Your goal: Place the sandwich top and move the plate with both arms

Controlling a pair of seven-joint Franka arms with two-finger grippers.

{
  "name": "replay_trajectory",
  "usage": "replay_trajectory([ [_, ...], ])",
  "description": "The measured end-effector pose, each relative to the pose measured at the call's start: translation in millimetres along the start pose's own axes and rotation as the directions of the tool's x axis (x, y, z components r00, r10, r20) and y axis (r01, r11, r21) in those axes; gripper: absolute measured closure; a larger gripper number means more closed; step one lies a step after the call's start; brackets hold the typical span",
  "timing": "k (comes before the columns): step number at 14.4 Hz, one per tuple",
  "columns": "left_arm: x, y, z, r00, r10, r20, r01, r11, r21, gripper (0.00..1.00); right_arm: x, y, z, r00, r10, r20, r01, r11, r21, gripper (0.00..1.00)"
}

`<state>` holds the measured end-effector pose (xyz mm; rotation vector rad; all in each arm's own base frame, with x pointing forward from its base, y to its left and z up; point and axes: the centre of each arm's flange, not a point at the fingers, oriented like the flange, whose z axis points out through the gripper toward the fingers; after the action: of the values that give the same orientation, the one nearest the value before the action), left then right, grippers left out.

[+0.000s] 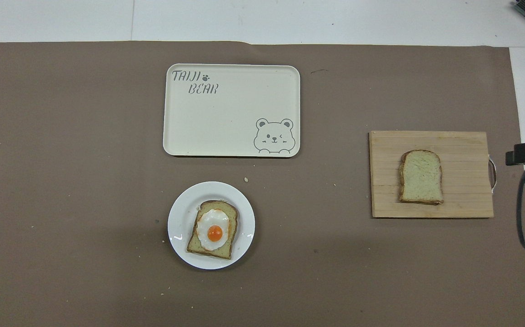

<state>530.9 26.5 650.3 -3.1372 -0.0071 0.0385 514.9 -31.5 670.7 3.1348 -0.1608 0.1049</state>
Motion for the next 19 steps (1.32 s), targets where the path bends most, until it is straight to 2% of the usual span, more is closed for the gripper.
replay_trajectory([
  [19, 0.0, 0.0, 0.0, 1.0, 0.0, 0.0, 0.0, 1.0, 0.0, 0.0, -0.5, -3.5, 0.3, 1.0, -0.008, 0.003, 0.008, 1.0, 0.0, 0.0],
])
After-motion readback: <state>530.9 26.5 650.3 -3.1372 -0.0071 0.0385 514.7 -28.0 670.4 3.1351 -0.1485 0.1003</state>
